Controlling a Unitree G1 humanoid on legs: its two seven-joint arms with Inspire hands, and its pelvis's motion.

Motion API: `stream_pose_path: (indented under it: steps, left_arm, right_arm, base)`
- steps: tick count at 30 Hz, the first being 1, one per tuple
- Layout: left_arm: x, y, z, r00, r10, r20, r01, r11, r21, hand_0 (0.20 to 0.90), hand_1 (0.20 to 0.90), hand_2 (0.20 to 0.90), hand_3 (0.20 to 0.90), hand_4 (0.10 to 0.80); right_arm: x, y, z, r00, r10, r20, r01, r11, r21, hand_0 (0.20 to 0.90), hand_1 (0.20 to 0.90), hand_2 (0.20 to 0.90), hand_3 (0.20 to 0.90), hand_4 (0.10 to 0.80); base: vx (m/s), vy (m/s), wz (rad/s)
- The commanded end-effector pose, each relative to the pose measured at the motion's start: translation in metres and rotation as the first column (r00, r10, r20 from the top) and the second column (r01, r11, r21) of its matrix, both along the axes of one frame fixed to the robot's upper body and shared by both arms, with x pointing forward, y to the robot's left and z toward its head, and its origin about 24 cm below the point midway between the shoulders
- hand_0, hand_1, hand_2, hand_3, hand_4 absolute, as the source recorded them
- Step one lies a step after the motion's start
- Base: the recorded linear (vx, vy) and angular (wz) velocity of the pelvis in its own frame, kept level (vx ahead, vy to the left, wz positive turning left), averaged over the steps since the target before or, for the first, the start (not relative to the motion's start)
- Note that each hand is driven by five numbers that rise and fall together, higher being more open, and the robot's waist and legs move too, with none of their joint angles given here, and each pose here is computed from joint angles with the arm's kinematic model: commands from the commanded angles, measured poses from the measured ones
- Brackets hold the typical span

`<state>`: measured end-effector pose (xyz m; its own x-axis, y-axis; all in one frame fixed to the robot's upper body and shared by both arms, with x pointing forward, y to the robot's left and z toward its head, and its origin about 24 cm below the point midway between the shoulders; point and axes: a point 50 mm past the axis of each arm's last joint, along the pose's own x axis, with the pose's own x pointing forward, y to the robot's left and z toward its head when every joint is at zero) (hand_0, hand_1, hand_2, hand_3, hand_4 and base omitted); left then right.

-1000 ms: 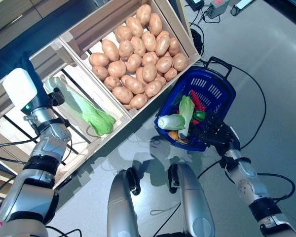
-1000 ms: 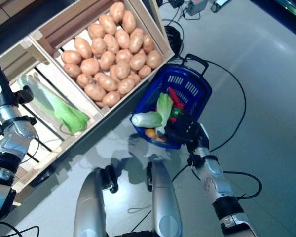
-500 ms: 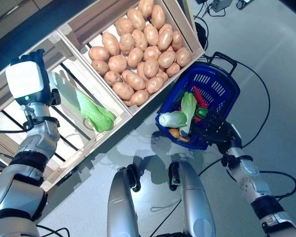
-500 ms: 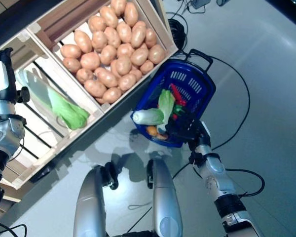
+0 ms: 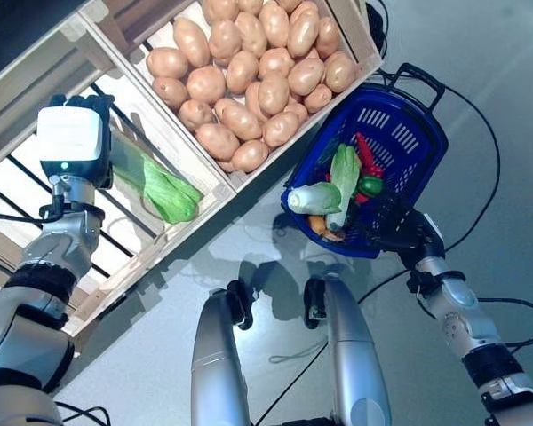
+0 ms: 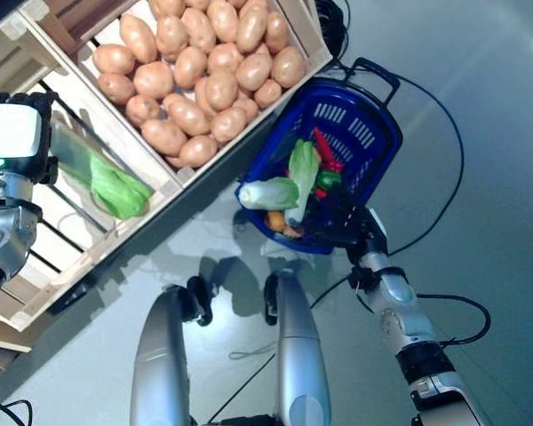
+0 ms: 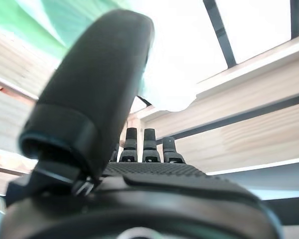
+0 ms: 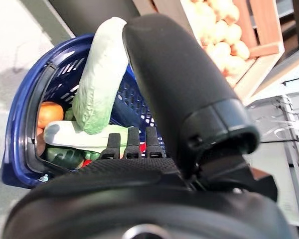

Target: Put vegetables into the basket

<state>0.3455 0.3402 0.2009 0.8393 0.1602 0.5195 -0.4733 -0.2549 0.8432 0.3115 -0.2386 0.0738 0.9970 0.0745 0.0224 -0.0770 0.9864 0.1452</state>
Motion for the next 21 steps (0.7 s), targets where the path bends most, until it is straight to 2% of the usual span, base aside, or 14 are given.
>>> stream_pose_path:
  steps: [1, 7, 11, 21]
  left_arm:
    - [-0.012, 0.016, 0.079, 0.976, 0.056, 0.213, -0.081, 0.99, 0.115, 0.9, 0.9, 0.9, 0.9, 0.8]
    - [-0.01, 0.022, 0.092, 0.983, 0.115, 0.145, -0.139, 0.976, 0.166, 0.9, 0.9, 0.9, 0.9, 0.8]
    - [-0.007, 0.016, 0.099, 0.986, 0.128, 0.102, -0.149, 0.961, 0.235, 0.9, 0.9, 0.9, 0.9, 0.8]
    - [-0.001, 0.018, 0.096, 0.975, 0.209, -0.076, -0.19, 0.96, 0.204, 0.9, 0.9, 0.9, 0.9, 0.8]
  right_arm:
    - [0.011, -0.009, 0.057, 0.976, 0.054, 0.213, -0.041, 0.997, -0.067, 0.9, 0.9, 0.9, 0.9, 0.8]
    - [0.014, -0.022, 0.067, 0.976, 0.025, 0.216, -0.016, 0.999, -0.047, 0.9, 0.9, 0.9, 0.9, 0.8]
    - [0.012, -0.029, 0.068, 0.976, 0.008, 0.219, 0.0, 0.999, -0.035, 0.9, 0.9, 0.9, 0.9, 0.8]
    - [0.012, -0.033, 0.077, 0.971, -0.001, 0.239, 0.011, 0.999, -0.041, 0.9, 0.9, 0.9, 0.9, 0.8]
  base:
    - [-0.072, 0.072, 0.03]
    - [-0.052, 0.064, 0.04]
    - [-0.04, 0.053, 0.04]
    - [-0.016, 0.018, 0.0]
